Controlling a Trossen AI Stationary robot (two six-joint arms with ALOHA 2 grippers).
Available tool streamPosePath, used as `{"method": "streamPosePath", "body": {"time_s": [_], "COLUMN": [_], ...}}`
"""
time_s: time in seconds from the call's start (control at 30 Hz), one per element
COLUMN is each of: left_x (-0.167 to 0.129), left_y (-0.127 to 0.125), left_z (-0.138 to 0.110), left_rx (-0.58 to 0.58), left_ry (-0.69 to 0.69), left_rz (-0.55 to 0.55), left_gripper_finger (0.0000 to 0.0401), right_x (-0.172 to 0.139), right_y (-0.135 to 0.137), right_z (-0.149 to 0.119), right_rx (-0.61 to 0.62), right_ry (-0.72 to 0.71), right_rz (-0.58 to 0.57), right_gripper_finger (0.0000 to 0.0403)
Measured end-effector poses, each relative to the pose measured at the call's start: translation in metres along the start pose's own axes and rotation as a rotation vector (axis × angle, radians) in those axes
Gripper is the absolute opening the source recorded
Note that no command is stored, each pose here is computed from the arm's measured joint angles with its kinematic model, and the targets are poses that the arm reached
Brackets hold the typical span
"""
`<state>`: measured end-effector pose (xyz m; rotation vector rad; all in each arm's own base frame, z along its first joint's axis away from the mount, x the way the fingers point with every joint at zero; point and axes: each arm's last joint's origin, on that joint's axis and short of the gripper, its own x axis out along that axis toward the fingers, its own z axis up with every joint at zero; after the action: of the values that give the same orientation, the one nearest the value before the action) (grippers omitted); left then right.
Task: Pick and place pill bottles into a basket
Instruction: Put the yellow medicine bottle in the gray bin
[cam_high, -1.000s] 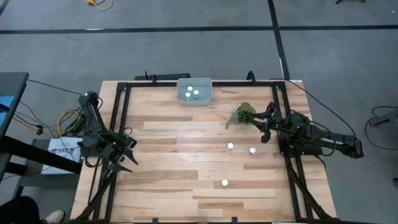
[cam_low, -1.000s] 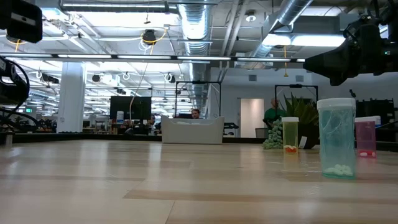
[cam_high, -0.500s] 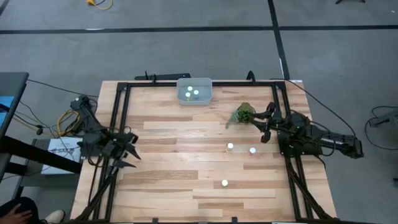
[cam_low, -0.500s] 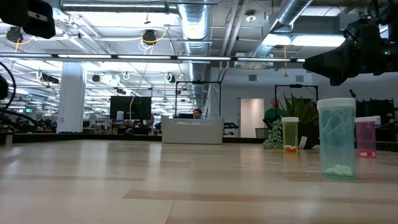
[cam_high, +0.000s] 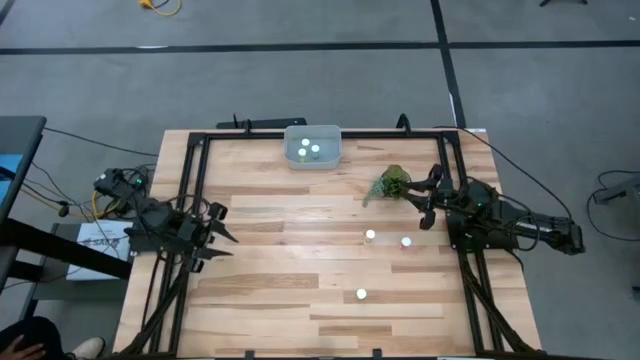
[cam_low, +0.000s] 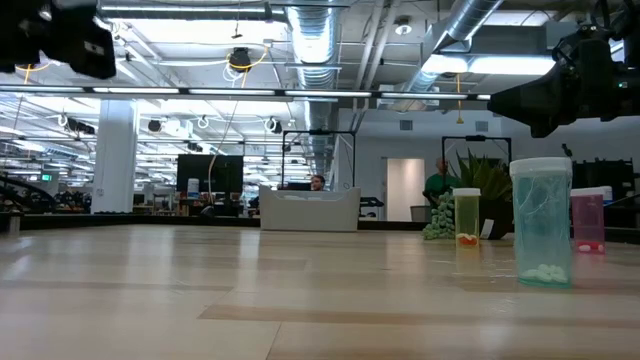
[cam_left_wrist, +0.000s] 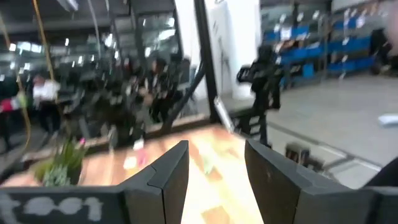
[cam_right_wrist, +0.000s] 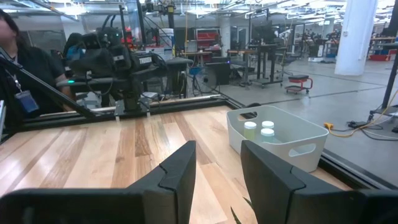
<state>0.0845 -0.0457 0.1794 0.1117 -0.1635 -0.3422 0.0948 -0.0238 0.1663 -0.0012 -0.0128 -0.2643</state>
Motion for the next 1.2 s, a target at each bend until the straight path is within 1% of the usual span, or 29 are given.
{"method": "streamPosePath", "body": {"time_s": [0.1,0.23,0.43,0.6,0.67,0.8,1.03,1.2], "left_x": [0.0,0.001,0.0,0.0,-0.001,-0.001,0.002,0.005], "left_y": [0.004,0.01,0.022,0.028,0.03,0.033,0.033,0.033], "left_z": [-0.008,-0.01,-0.013,-0.014,-0.014,-0.016,-0.021,-0.027], "left_rx": [-0.029,-0.038,-0.016,-0.038,-0.031,-0.028,-0.061,-0.079], "left_ry": [0.08,0.086,0.109,0.108,0.111,0.139,0.19,0.256], "left_rz": [0.034,0.037,0.115,0.111,0.132,0.208,0.208,0.205], "left_gripper_finger": [0.0146,0.0146,0.0146,0.0146,0.0146,0.0146,0.0146,0.0146], "right_x": [0.0,0.0,0.0,0.0,0.0,0.0,0.0,0.0], "right_y": [0.0,0.0,0.0,0.0,0.0,0.0,0.0,0.0], "right_z": [0.0,0.0,0.0,0.0,0.0,0.0,0.0,0.0], "right_rx": [0.0,0.0,0.0,0.0,0.0,0.0,0.0,0.0], "right_ry": [0.0,-0.001,0.0,0.0,-0.001,-0.001,-0.001,0.0], "right_rz": [0.0,0.0,0.0,0.0,0.0,0.0,0.0,0.0], "right_gripper_finger": [0.0121,0.0121,0.0121,0.0121,0.0121,0.0121,0.0121,0.0121]}}
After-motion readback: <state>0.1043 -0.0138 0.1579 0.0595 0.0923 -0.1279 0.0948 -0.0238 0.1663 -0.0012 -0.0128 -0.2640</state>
